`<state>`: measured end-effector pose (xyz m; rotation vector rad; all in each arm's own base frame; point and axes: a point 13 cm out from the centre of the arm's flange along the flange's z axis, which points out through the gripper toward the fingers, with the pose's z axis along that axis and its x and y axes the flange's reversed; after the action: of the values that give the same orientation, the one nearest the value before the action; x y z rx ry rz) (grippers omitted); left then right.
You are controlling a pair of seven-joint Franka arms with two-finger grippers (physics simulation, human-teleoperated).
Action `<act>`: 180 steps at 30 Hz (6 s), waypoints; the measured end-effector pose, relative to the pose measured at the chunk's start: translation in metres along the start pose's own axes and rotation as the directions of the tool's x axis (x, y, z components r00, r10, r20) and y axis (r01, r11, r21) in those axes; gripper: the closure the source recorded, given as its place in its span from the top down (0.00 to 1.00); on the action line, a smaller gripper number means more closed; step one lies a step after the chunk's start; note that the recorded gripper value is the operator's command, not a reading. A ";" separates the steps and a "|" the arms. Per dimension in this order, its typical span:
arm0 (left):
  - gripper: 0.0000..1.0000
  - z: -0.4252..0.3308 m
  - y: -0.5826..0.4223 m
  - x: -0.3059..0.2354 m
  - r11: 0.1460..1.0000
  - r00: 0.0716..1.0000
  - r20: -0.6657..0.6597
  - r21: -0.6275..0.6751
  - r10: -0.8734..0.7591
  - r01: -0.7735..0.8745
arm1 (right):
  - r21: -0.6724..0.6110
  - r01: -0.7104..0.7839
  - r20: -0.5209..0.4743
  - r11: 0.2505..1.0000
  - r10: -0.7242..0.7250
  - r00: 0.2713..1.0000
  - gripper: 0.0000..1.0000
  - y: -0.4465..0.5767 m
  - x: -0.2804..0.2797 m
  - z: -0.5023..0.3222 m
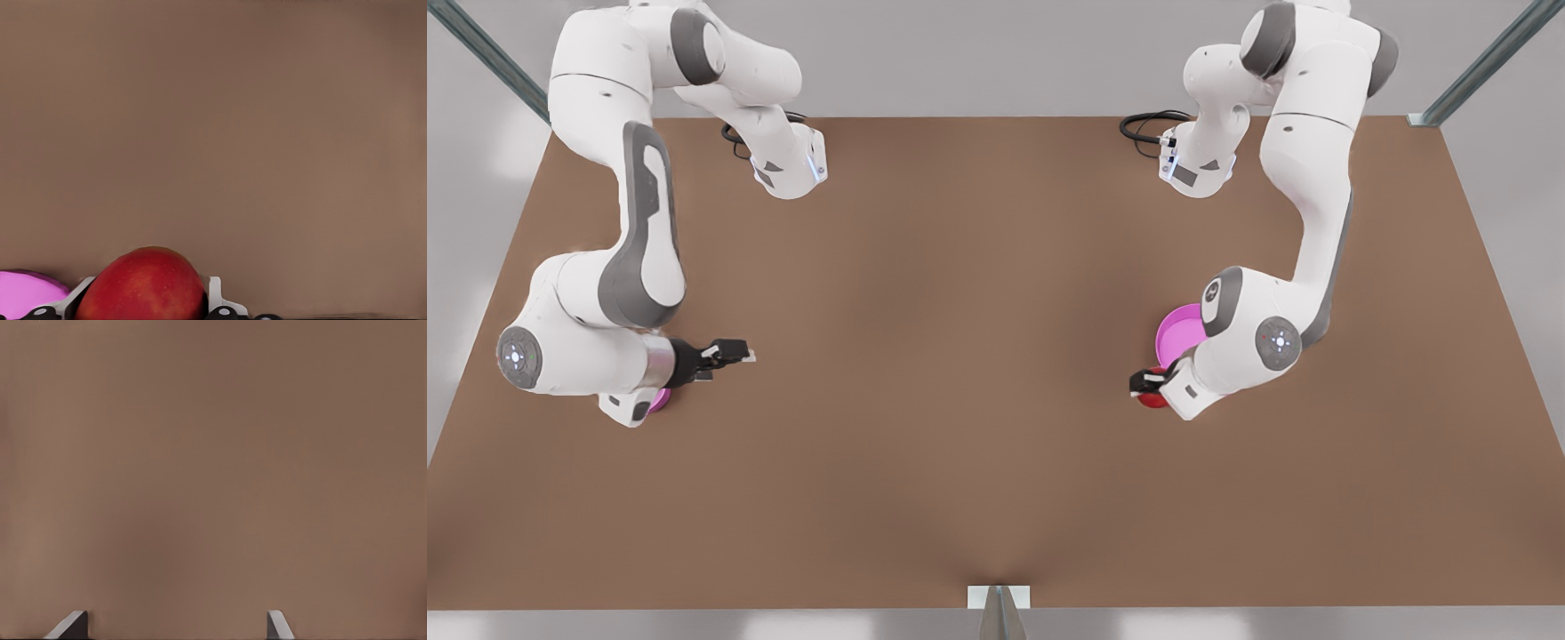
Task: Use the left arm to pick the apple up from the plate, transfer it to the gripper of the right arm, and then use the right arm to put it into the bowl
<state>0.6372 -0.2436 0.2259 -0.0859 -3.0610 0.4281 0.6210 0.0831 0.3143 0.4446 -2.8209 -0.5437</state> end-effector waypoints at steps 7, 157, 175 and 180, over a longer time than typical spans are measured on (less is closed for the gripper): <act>0.78 0.014 -0.193 -0.013 0.901 0.992 -0.127 0.432 0.026 0.032 | -0.460 0.405 0.254 0.790 -0.320 0.913 1.00 0.090 -0.091 0.090; 1.00 -0.250 0.123 0.054 0.964 0.989 -0.145 -0.266 -0.038 -0.001 | -0.005 0.984 -0.197 -0.177 -0.965 -0.174 0.52 -0.320 0.095 0.060; 1.00 -0.248 0.124 0.055 0.963 0.987 -0.150 -0.270 -0.060 0.017 | 0.062 0.981 -0.220 -0.184 -0.961 -0.166 1.00 -0.360 0.102 0.104; 1.00 -0.248 0.124 0.056 0.962 0.987 -0.150 -0.271 -0.062 0.020 | 0.074 0.977 -0.231 -0.200 -0.957 -0.179 1.00 -0.359 0.097 0.100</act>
<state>0.6017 -0.0540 0.4320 -0.0621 -2.9379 -0.0005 0.5919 -0.2350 0.0992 2.7643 -1.6383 -0.2928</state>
